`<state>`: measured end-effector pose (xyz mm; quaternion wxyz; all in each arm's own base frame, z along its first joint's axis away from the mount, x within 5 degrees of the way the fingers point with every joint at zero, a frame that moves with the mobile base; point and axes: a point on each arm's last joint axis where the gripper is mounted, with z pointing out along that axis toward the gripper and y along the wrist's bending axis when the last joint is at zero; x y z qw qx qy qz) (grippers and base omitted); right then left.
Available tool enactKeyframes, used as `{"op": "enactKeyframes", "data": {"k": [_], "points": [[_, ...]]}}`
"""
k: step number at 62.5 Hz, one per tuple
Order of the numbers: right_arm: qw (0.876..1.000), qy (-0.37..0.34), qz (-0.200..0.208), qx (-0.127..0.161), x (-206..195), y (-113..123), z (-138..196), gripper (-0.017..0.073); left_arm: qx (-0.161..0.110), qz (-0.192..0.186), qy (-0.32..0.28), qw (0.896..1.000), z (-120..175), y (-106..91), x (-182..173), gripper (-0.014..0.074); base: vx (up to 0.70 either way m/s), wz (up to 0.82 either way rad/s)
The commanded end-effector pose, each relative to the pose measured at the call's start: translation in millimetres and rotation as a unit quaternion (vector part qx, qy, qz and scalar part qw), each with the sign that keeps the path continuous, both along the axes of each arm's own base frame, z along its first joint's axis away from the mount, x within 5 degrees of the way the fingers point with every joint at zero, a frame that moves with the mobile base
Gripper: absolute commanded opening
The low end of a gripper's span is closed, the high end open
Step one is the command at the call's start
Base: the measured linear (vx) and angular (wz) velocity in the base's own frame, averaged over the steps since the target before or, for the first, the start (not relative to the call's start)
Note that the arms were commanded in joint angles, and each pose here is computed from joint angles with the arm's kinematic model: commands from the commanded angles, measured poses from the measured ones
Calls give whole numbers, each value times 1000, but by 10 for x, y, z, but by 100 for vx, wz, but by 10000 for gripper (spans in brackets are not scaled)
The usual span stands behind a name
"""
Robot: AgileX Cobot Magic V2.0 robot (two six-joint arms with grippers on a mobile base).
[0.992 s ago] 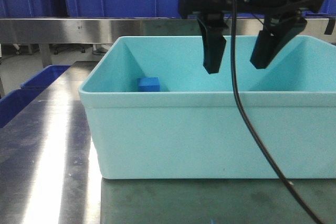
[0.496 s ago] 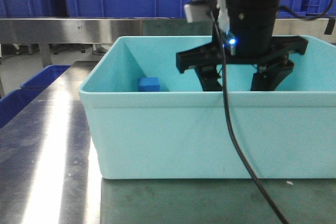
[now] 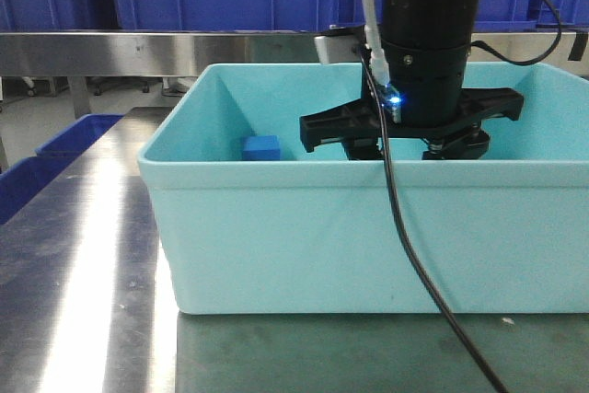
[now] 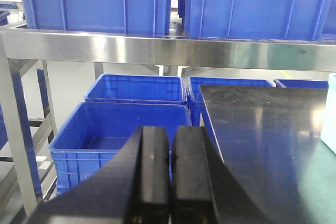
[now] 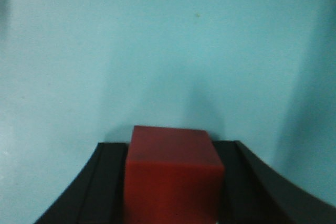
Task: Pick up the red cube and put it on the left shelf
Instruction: 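Lower the open right gripper over the red cube and close on it, then lift the red cube out of the teal tub with the right gripper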
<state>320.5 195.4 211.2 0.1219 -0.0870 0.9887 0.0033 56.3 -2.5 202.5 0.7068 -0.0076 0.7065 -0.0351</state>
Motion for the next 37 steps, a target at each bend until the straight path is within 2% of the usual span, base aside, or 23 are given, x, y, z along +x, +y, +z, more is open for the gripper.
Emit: {"op": "enactKeyframes", "data": {"k": [1,5,12,20,26,37], "points": [[999,-44,-1,22,12,-29,304,122,-8,2,-39,999,9,6,-3,102,0,0],[998,-54,0,28,-2,-38,372,48,-8,2,-39,999,9,6,-3,102,0,0],[994,-94,3,51,-49,-70,611,58,-8,2,-39,999,9,6,-3,102,0,0],[984,-166,13,70,-166,-180,1024,58,-8,2,-39,999,9,6,-3,102,0,0],[974,-217,23,63,-280,-304,1312,58,-8,2,-39,999,9,6,-3,102,0,0],[957,-288,27,32,-577,-603,1751,58,-8,2,-39,999,9,6,-3,102,0,0]]}}
